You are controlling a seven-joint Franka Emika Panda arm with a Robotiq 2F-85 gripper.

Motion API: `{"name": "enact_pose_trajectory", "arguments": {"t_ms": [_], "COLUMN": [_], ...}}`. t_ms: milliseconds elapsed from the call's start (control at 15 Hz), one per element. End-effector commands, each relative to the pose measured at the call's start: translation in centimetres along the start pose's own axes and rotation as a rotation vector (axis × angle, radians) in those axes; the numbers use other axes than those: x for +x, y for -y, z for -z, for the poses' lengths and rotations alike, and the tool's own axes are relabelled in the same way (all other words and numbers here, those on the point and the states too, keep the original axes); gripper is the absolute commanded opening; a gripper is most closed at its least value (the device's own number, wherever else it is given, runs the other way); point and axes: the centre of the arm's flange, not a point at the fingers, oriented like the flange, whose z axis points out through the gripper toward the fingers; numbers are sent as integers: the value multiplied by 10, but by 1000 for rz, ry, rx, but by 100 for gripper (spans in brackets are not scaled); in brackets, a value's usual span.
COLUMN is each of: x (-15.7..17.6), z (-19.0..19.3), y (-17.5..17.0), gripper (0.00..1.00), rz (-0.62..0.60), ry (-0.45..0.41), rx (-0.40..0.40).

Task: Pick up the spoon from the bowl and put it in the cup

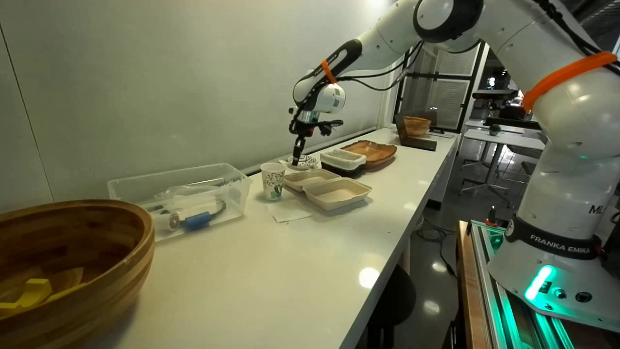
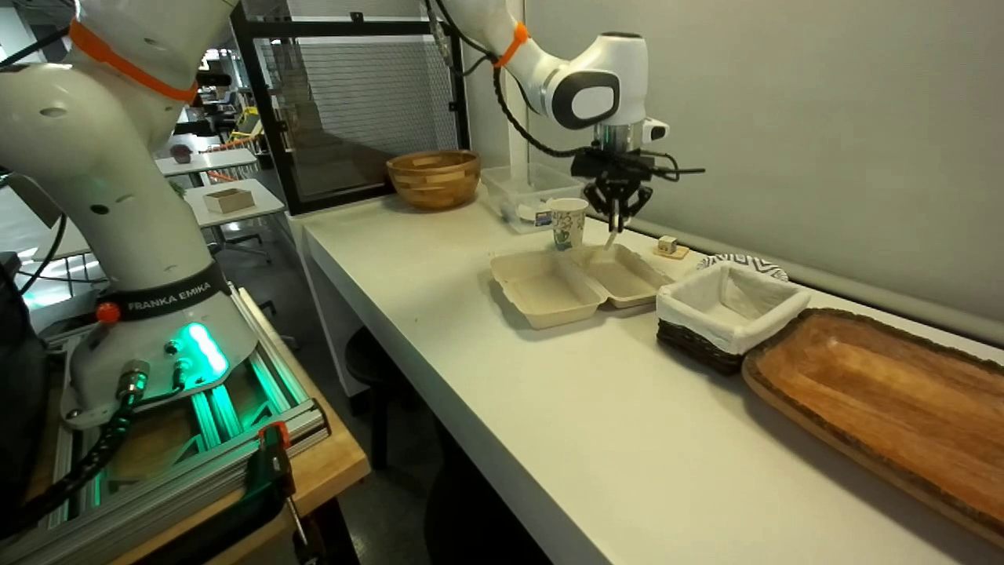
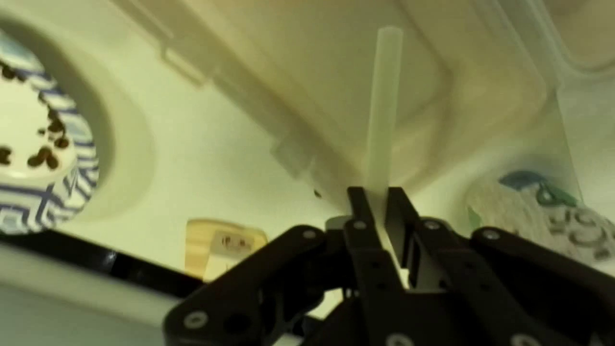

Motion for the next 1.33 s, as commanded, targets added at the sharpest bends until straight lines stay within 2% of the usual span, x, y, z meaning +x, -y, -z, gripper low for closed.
{"name": "enact_pose_trajectory", "arguments": {"t_ms": [0, 267, 600, 1000, 1267], "x": [24, 39, 39, 32, 24], "z": [63, 87, 75, 50, 36], "y": [35, 65, 98, 105, 103], "gripper": [4, 4, 4, 4, 4], "rz": [55, 47, 47, 63, 74], "ry": [-70, -159, -318, -471, -511], "rx": [-9, 57, 139, 135, 110]}}
